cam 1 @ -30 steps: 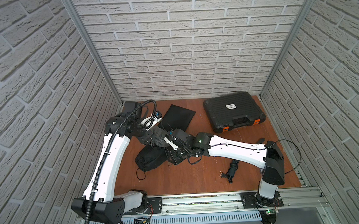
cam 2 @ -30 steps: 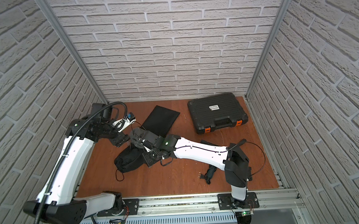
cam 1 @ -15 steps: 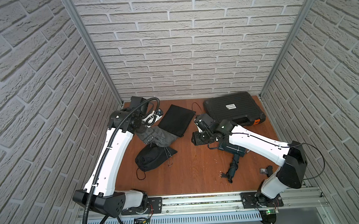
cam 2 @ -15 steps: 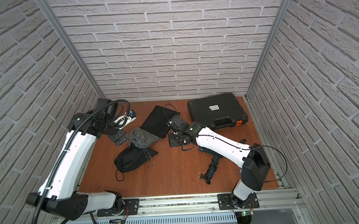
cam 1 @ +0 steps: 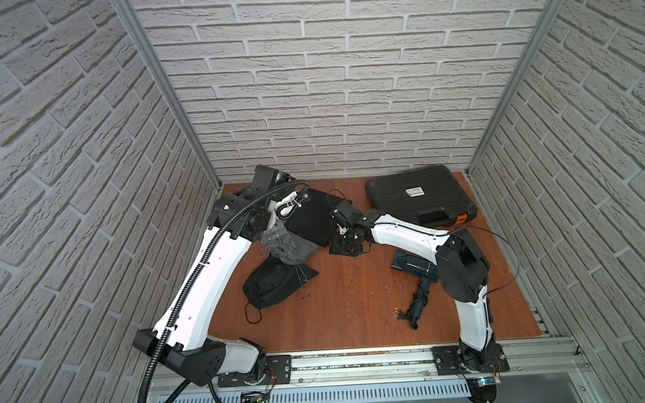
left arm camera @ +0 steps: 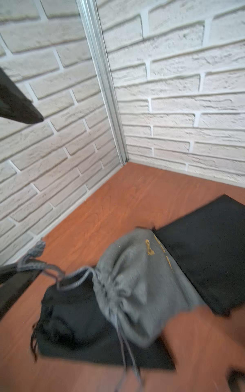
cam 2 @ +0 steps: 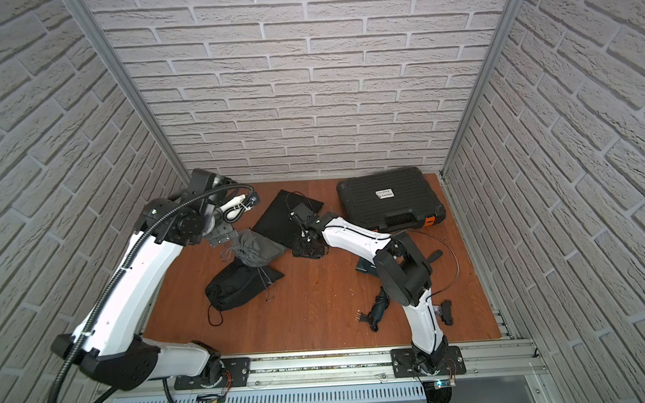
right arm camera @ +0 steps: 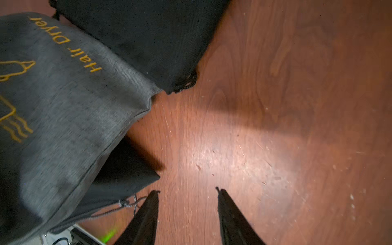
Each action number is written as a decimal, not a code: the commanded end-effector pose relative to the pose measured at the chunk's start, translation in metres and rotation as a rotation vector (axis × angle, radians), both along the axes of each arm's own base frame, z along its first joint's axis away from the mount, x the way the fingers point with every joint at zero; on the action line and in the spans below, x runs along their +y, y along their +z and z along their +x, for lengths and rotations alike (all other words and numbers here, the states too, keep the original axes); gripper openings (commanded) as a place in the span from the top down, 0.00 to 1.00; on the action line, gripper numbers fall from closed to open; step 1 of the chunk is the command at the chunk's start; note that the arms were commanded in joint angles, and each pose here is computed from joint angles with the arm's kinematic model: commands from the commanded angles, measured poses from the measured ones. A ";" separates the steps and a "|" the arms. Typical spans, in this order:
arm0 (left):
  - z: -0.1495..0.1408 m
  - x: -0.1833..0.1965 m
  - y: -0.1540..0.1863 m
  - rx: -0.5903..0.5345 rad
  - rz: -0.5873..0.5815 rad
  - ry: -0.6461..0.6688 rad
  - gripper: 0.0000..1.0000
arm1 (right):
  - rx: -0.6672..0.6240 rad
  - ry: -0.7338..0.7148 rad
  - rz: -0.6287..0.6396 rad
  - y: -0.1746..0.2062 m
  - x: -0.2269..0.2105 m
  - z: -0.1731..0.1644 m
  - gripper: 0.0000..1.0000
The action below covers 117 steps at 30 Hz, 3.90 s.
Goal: Pack away hair dryers
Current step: Place the drawstrings on both sides at the center of the board, then move the drawstring bag to the center of the board.
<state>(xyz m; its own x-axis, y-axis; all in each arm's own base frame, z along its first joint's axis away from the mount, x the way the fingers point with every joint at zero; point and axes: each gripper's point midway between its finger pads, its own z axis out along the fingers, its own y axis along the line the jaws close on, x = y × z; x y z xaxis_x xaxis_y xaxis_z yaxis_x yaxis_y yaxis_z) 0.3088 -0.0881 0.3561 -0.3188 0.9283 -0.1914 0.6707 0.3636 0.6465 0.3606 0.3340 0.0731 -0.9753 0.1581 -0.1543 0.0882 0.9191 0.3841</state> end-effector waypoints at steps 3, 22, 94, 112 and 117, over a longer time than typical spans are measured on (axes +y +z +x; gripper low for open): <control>-0.041 -0.040 0.002 0.275 -0.184 -0.098 0.02 | -0.045 -0.057 0.021 0.012 0.002 0.020 0.53; 0.008 -0.065 0.028 0.070 -0.151 -0.100 0.02 | -0.055 -0.086 -0.010 0.018 -0.021 0.029 0.52; -0.057 0.012 -0.047 0.124 -0.520 0.115 0.02 | 0.101 0.236 -0.565 -0.043 -0.093 -0.009 0.75; -0.068 0.002 -0.030 0.130 -0.581 0.081 0.02 | -0.212 0.065 -0.356 0.106 -0.115 -0.022 0.53; -0.063 -0.006 -0.026 0.118 -0.590 0.045 0.02 | -0.147 -0.082 -0.474 0.120 -0.176 -0.070 0.50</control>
<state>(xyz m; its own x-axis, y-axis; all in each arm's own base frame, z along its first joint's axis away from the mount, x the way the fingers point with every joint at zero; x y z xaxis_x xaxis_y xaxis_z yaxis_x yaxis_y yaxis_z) 0.2452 -0.0865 0.3200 -0.4383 0.6712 -0.5979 0.6941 0.6753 0.2493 0.3222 0.2033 0.1894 -0.9188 0.0371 -0.3929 0.0206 0.9987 0.0461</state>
